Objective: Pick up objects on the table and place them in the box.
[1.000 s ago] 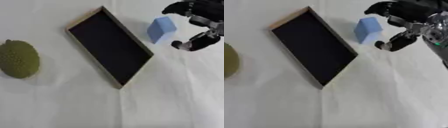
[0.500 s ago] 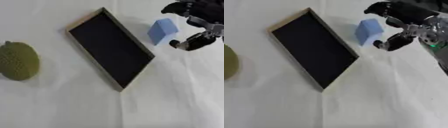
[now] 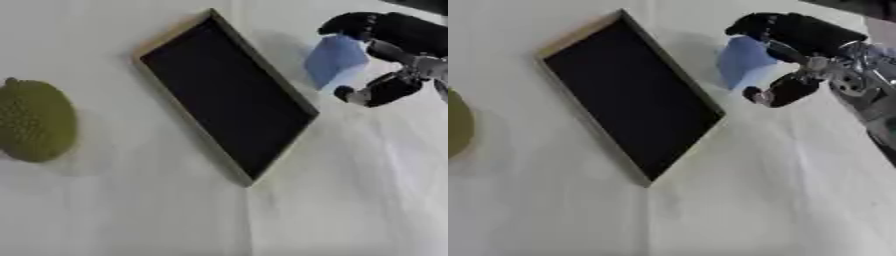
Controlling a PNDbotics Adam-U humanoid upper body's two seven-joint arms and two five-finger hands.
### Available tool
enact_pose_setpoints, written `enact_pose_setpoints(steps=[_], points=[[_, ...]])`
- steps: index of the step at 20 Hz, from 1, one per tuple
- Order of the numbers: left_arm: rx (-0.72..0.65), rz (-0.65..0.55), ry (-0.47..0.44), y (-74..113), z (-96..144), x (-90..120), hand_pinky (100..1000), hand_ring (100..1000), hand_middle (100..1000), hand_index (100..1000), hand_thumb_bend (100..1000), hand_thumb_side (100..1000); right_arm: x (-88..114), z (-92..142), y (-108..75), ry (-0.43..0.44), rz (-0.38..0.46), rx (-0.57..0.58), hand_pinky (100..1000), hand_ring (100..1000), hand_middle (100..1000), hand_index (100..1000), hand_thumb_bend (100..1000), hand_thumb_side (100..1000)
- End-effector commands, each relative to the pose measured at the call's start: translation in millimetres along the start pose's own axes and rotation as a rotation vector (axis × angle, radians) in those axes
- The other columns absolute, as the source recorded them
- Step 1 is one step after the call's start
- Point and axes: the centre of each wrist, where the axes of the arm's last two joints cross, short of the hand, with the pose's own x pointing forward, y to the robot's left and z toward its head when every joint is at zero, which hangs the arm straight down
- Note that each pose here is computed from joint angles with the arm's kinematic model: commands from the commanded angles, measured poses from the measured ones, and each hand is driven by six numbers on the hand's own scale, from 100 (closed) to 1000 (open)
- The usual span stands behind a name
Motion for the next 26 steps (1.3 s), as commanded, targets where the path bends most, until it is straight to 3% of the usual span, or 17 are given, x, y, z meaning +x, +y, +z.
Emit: enact_pose_setpoints(steps=[1, 4, 8, 16, 21, 25, 26], points=[[-0.001, 0.004, -0.027, 1.7, -6, 5, 895, 786, 786, 830, 100, 711, -6, 0, -5.4, 0.026, 0.038, -0.002, 906, 964, 923, 957, 399, 100], [-0.001, 0.004, -0.023, 1.5, -5, 5, 896, 787, 786, 830, 100, 711, -8, -1, -1.9, 0.035, 0.034, 0.005, 884, 928, 795, 920, 397, 100], [-0.003, 0.002, -0.02, 1.8, -5, 5, 896, 787, 787, 829, 100, 711, -7, -1, -5.0, 0.039, 0.011, -0.077, 782, 697, 530, 721, 407, 100], [-0.009, 0.001, -0.014, 1.1, -4, 5, 897, 786, 786, 827, 100, 705, 1, 2, -8.0, 0.09, 0.013, -0.316, 641, 483, 325, 464, 377, 100], [-0.008, 0.004, -0.008, 0.8, -2, 5, 896, 786, 785, 826, 100, 701, 9, 4, -7.1, 0.058, -0.014, -0.355, 643, 481, 328, 472, 376, 100], [-0.01, 0.007, -0.002, 0.1, -1, 4, 896, 785, 785, 826, 100, 698, 24, 8, -14.7, -0.03, -0.019, -0.341, 646, 483, 336, 480, 377, 100], [-0.012, 0.009, -0.001, -0.5, -1, 4, 895, 785, 785, 826, 100, 729, 27, 8, -16.6, -0.06, -0.021, -0.337, 646, 481, 338, 483, 321, 100]])
